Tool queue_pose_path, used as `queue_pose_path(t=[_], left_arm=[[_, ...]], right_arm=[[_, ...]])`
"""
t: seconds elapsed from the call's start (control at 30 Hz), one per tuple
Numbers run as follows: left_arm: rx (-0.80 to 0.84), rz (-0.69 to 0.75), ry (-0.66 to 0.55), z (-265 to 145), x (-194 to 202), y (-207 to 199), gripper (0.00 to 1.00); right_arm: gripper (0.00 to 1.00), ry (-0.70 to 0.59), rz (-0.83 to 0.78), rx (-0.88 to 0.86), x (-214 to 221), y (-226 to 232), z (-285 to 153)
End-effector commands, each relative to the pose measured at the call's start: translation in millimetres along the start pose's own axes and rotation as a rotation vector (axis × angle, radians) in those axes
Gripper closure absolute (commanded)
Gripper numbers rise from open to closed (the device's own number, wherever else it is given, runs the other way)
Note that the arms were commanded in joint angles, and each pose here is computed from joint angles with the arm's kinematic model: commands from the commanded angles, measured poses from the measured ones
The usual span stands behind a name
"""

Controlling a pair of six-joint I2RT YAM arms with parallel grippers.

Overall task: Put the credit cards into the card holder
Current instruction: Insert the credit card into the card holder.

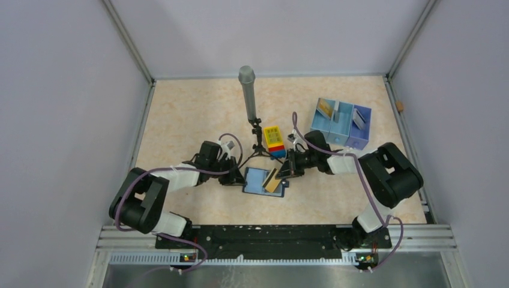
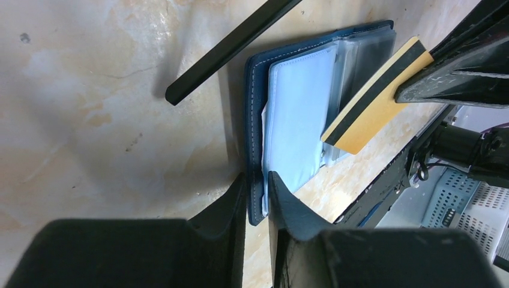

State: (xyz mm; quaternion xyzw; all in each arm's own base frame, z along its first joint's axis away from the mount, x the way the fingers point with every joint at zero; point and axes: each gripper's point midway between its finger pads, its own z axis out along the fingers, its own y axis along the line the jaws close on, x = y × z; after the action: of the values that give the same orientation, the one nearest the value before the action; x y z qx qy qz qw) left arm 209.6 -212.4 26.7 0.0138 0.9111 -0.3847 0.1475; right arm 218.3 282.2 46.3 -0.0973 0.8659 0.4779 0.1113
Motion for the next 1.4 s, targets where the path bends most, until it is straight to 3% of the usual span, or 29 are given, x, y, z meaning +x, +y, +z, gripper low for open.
queue_pose_path(t=[0.0, 1.37], left_arm=[[0.022, 0.058, -0.041, 1.7, -16.3, -8.7, 0.81], [0.055, 0.075, -0.017, 6.7, -14.7, -14.4, 0.89]], right_arm=[[1.0, 0.016, -0.025, -0.015, 3.4, 0.9, 8.7], [1.0, 0.204, 0.028, 0.13, 18.7, -26.9, 40.2]])
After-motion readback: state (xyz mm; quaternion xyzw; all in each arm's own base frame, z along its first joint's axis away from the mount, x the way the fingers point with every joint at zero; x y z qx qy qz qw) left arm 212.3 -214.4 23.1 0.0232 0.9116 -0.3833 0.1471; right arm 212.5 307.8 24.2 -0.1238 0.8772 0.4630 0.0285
